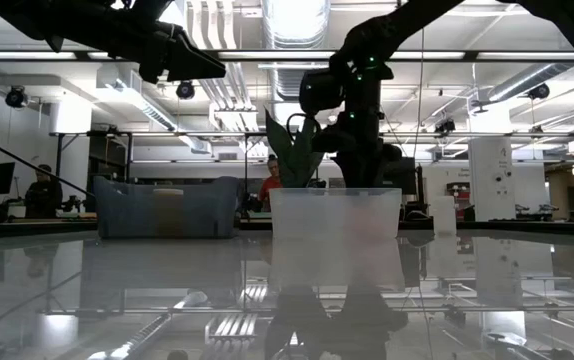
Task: Pick and place medicine bottles into bin by pill shape (circle, oval)
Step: Put the top small orange tablet bottle into the transparent bin, then put the small orange tablet bottle into the transparent bin
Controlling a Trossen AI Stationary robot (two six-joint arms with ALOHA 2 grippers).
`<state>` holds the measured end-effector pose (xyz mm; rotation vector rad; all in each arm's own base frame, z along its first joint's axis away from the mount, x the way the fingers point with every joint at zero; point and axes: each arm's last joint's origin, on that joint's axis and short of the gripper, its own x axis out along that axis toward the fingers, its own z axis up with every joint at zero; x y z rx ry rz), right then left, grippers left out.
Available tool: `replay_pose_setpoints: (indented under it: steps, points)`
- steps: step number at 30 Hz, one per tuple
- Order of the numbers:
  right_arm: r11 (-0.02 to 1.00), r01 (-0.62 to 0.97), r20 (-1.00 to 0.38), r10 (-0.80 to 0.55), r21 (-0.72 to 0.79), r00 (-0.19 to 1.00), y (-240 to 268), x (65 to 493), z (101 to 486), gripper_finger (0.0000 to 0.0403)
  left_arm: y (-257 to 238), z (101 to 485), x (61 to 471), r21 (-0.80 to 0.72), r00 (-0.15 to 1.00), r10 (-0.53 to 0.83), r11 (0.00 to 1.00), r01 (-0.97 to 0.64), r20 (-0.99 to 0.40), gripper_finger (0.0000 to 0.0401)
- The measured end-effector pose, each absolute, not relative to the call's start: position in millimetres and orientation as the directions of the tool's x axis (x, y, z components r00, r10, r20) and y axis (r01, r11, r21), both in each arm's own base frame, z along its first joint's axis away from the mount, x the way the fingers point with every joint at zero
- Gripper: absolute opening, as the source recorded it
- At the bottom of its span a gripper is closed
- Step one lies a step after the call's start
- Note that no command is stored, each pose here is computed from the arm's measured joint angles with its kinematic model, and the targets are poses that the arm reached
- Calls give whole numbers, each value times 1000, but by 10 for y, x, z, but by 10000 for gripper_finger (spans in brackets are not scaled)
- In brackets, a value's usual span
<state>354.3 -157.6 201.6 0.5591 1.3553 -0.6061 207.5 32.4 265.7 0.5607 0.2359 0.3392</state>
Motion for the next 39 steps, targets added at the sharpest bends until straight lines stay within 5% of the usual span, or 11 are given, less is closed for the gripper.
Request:
replay_pose_setpoints:
  steps: [17,28,39]
  points:
    - [719,695,-990,-82,22,117,-1610,3500,2030,208,324,2657,2075,555,918,376,794,-249,-126,137]
    - [716,697,-985,-97,32,145,-1545,3321,2388,210,324,2658,2075,554,918,376,794,-250,-125,137]
    - [818,570,-942,-127,78,312,-979,3097,2823,203,277,2754,2095,522,931,354,813,-259,-90,137]
